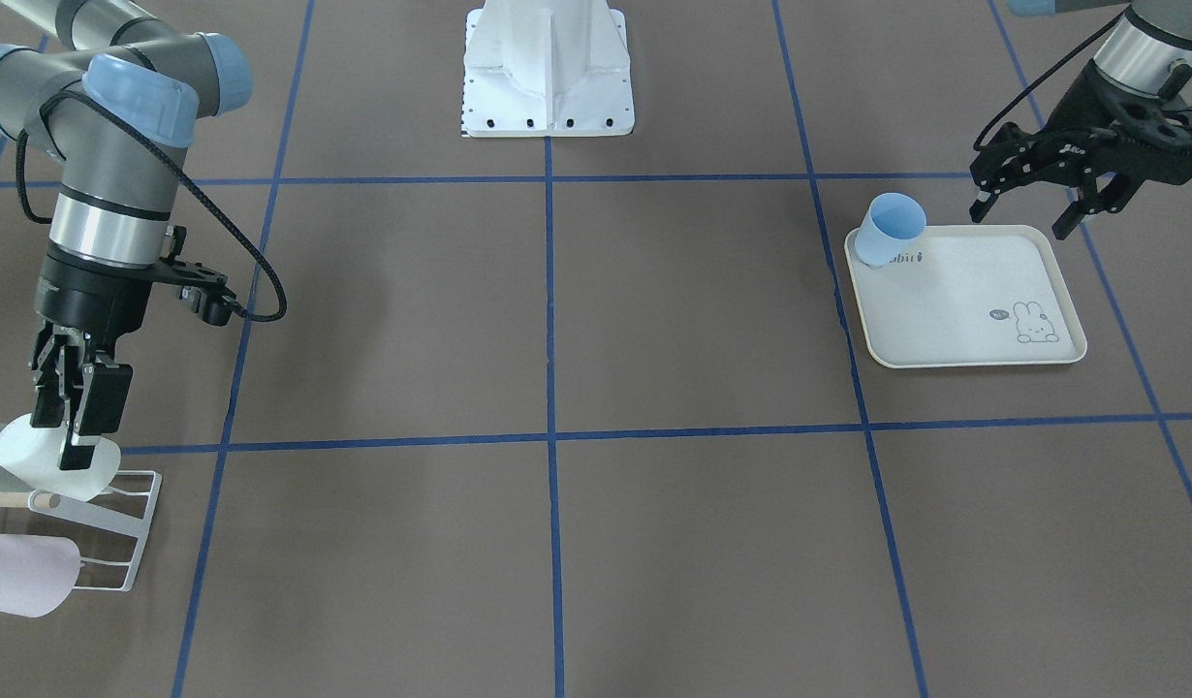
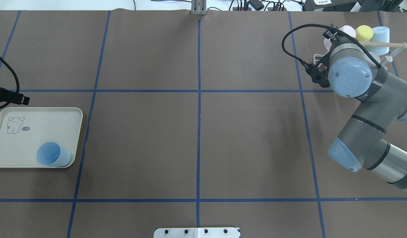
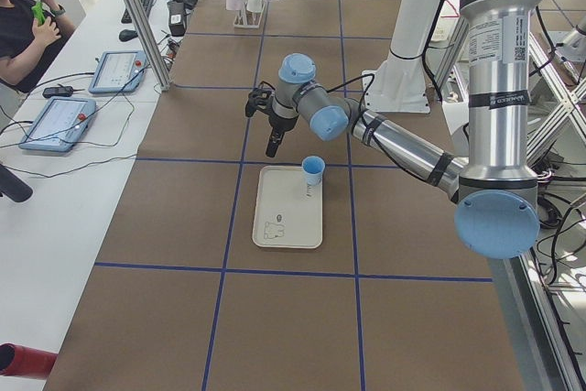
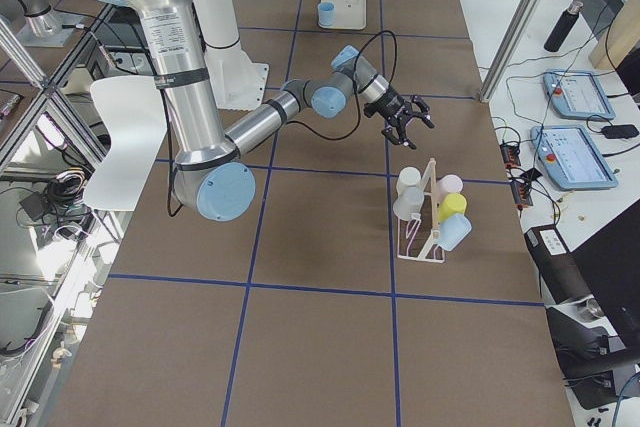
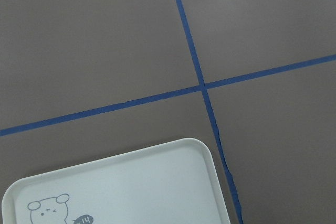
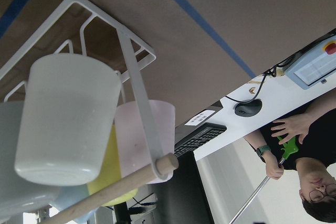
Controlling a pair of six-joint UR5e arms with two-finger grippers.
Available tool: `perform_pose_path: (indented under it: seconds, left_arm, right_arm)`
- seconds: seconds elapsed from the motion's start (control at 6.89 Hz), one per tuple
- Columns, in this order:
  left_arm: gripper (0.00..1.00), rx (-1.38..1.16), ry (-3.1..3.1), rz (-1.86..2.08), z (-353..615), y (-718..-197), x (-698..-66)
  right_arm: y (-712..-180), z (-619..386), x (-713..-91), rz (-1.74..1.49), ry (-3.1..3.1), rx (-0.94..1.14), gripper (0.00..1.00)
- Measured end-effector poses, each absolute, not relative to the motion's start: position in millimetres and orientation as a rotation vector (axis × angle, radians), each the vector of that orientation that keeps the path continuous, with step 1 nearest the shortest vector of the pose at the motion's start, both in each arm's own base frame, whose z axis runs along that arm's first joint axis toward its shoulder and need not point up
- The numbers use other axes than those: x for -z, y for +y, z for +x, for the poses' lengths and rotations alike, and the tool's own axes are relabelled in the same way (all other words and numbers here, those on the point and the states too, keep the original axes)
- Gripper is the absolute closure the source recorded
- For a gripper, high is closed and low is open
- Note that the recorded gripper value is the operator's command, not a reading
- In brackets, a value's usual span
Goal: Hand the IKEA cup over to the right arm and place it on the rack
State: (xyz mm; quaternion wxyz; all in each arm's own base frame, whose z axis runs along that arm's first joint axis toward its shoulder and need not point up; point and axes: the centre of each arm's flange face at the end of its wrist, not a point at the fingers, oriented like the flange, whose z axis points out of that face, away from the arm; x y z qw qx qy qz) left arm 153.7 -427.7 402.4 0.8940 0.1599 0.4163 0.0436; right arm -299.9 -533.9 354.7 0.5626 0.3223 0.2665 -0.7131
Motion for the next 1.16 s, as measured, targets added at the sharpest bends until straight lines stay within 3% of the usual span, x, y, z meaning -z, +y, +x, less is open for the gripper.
perform_pose_path:
  seconds: [0.44,0.58,0.87,1.16]
  left_arm:
    - [0.0,0.012,0.902,0.324,144.7,-409.4,-424.1]
    - [0.0,0.054,0.925,0.312,147.8,-398.7,-432.7]
    - [0.0,0.123,0.944,0.258,190.5,-366.7,-448.2]
    - [0.0,0.151,0.928,0.205,238.3,-341.0,-457.9]
  right_arm:
    - [-509.7,-315.8,-315.4,0.943,0.11,1.34,0.11]
    - [-499.5,-326.1,-304.5,0.961,-0.081,1.179,0.06]
    - [-477.9,-355.7,-283.1,0.97,-0.421,0.875,0.04]
    - [-469.8,-369.9,-256.4,0.918,-0.632,0.716,0.02]
